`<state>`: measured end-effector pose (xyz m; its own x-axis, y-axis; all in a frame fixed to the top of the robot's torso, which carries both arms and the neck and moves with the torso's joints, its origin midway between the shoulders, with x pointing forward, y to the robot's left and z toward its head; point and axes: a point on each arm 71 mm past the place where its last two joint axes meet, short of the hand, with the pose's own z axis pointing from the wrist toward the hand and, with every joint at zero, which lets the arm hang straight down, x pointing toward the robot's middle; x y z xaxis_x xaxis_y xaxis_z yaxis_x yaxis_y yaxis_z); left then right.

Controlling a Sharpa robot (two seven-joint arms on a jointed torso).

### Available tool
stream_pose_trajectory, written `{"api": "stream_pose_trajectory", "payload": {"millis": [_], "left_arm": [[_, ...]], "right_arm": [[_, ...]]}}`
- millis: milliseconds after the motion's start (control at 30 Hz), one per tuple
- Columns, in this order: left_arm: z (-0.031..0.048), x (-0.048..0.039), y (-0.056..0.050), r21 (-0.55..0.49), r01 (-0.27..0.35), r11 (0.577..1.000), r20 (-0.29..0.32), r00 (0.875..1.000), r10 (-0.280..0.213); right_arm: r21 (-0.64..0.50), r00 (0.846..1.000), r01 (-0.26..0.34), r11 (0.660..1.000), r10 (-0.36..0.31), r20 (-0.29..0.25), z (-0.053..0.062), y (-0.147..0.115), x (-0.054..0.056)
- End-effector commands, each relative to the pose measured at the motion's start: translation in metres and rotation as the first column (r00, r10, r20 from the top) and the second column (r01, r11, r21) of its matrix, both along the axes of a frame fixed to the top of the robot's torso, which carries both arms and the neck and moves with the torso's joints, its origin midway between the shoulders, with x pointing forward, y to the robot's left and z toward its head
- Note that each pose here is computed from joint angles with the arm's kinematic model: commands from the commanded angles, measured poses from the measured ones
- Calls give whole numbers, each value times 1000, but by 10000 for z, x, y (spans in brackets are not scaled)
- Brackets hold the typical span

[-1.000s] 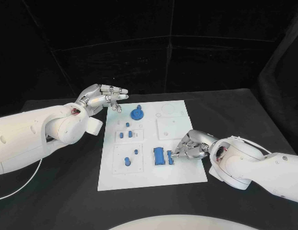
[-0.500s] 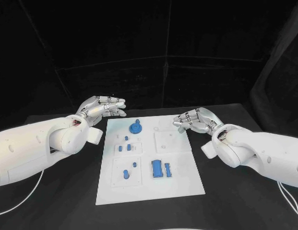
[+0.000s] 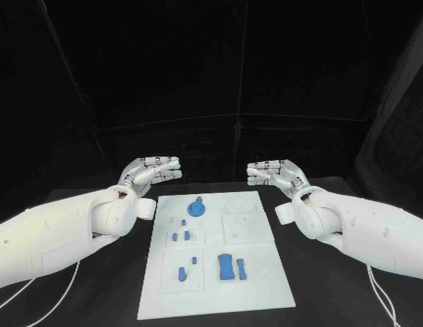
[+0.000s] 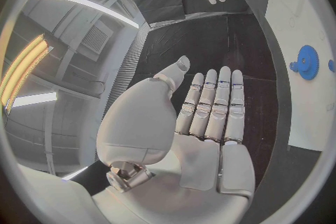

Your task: Assemble the parts on the task board

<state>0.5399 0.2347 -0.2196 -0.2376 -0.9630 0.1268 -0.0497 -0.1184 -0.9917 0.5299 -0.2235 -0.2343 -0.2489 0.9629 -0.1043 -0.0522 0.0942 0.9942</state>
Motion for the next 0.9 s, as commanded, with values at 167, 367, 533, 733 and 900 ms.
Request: {"api": "stream_pose_trajectory", "payload": {"millis": [167, 367, 533, 733, 900], "left_arm": [[-17, -52, -36, 8, -8, 1000, -1, 1000, 8], [-67, -206, -139, 31, -55, 998, 0, 998, 55], [-93, -425, -265, 64, -120, 991, 11, 993, 119], [-76, -641, -367, 92, -184, 979, 30, 983, 181], [-54, -747, -410, 105, -215, 971, 42, 976, 211]], "right_arm": [[11, 1000, 18, 1000, -18, 0, 9, 35, -58], [50, 997, 83, 995, -82, -3, 33, 124, -221], [86, 987, 162, 983, -161, -23, 65, 225, -446], [101, 976, 218, 971, -215, -47, 91, 290, -622], [104, 971, 236, 966, -231, -55, 100, 310, -680]]}}
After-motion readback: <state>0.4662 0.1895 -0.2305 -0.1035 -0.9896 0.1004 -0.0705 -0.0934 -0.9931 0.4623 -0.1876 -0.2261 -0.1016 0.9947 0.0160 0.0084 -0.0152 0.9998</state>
